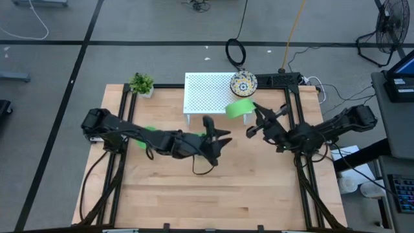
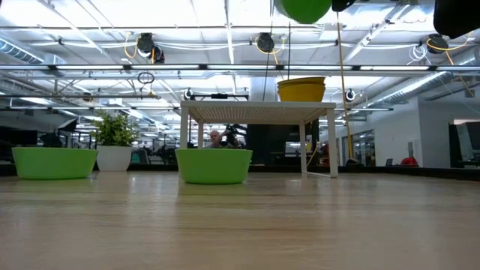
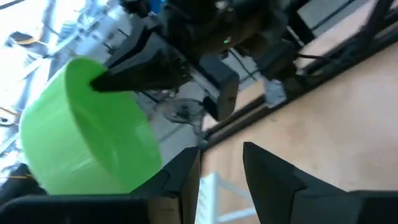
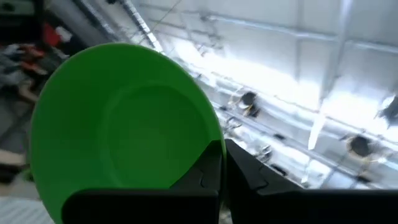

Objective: Pick & Place Mini bowls
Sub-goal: Put the green bowl on the shelf

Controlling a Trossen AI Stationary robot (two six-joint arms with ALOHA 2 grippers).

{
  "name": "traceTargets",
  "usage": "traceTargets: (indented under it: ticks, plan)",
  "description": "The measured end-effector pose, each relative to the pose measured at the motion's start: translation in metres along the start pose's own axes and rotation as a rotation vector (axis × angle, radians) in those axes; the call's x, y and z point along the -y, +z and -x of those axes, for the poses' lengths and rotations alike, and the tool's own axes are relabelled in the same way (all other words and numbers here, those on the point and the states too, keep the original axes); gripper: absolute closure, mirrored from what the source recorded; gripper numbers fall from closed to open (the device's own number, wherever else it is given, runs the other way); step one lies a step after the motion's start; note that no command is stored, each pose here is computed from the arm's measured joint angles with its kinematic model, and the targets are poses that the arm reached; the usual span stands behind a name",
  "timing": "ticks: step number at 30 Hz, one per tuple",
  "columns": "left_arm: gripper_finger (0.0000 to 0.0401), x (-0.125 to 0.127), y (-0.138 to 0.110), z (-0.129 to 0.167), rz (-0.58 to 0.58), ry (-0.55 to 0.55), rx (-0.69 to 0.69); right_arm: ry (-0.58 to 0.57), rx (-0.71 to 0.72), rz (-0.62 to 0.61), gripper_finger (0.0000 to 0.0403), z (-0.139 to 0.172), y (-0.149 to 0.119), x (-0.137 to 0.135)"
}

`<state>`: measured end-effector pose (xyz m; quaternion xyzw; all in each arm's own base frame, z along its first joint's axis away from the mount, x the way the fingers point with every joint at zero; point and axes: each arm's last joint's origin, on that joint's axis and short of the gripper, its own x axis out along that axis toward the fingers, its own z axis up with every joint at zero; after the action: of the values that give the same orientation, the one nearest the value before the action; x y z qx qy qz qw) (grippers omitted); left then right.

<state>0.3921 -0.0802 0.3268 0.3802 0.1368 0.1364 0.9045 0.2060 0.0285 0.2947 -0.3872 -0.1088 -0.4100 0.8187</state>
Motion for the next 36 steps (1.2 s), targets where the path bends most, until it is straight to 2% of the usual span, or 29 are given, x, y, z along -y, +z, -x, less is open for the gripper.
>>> traceTargets:
  ticks: [4,8,11,15,23,27,36]
  plan:
    - [0.0272,-0.013,0.001,-0.005,0.033,0.095,0.033,-0.02,0.039,0.035,0.0403,0.002,0.003,0.007]
    - [0.0272,-0.03,-0.005,-0.011,0.109,0.241,-0.019,-0.033,0.097,0.024,0.0403,-0.001,0.003,0.012]
    - [0.0272,-0.042,-0.013,-0.017,0.161,0.305,-0.044,-0.052,0.11,-0.002,0.0403,-0.005,0.0,0.016]
    - [0.0272,-0.053,-0.024,-0.029,0.236,0.324,-0.016,-0.078,0.087,-0.028,0.0403,-0.011,-0.007,0.019]
    - [0.0272,-0.052,-0.037,-0.051,0.259,0.366,0.061,-0.085,0.084,-0.113,0.0403,-0.017,-0.014,0.018]
    - [0.0272,-0.055,-0.036,-0.05,0.245,0.429,0.058,-0.079,0.081,-0.136,0.0403,-0.017,-0.015,0.017]
    - [0.0272,-0.065,-0.027,-0.044,0.31,0.517,0.165,-0.065,0.082,-0.202,0.0403,-0.017,-0.015,0.016]
